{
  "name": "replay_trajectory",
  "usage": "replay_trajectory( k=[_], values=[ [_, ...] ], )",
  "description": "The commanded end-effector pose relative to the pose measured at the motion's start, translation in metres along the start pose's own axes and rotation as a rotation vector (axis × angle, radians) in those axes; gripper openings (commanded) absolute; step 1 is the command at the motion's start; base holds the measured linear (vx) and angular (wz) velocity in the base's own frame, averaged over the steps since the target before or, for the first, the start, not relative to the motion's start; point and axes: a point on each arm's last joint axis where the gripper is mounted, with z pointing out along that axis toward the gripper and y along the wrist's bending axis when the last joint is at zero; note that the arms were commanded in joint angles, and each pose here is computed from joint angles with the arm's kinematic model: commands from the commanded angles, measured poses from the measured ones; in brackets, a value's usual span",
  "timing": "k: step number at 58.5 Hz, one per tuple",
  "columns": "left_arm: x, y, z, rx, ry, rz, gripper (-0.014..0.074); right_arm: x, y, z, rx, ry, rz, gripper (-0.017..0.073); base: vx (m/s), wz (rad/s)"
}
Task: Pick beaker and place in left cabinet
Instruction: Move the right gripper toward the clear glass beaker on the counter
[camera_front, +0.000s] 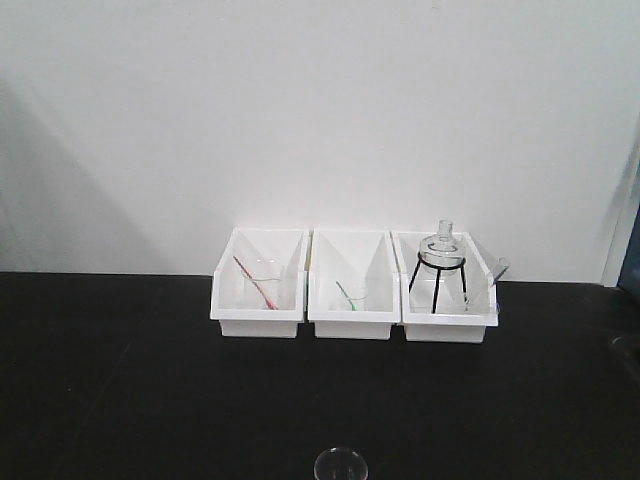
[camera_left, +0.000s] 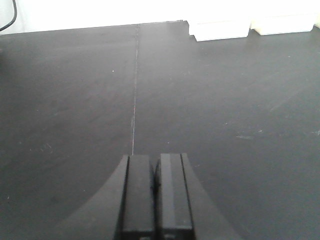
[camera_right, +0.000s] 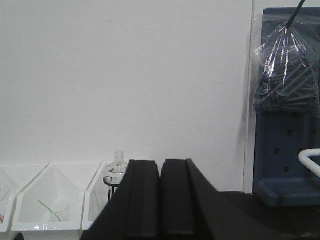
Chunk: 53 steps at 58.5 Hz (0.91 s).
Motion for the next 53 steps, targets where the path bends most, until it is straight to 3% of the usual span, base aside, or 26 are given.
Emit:
replay_trajectory(
  k=[1, 19, 24, 32, 43, 47, 53],
  values=[
    [-0.011, -0.001, -0.002, 0.013, -0.097, -0.006, 0.0004, -0.022, 0.001, 0.0, -0.008, -0.132, -0.005, 0.0186, 0.0, 0.0],
    [-0.011, -0.001, -0.002, 0.013, -0.097, -0.006, 0.0004, -0.022, 0.001, 0.0, -0.007, -0.135, -0.002, 0.0647, 0.0, 0.0],
    [-0.011, -0.001, -0.002, 0.013, -0.097, -0.006, 0.0004, -0.022, 0.001, 0.0, -0.007, -0.136, -0.002, 0.0722, 0.0, 0.0],
    [-0.011, -0.001, -0.002, 0.013, -0.097, -0.006, 0.0004, -0.026, 0.001, 0.0, -0.018, -0.174, 0.055, 0.0726, 0.0, 0.0],
    [-0.011, -0.001, -0.002, 0.013, -0.097, -0.006, 0.0004, -0.011, 0.007, 0.026, -0.101, -0.174, 0.065, 0.0696, 0.0, 0.0],
    [-0.011, -0.001, -0.002, 0.013, -0.097, -0.006, 0.0004, 0.005, 0.015, 0.041, -0.19, -0.126, 0.033, 0.0674, 0.0, 0.0],
    [-0.011, -0.001, -0.002, 0.013, -0.097, -0.006, 0.0004, 0.033, 0.034, 0.057, -0.425, -0.048, -0.065, 0.0638, 0.0, 0.0]
  ],
)
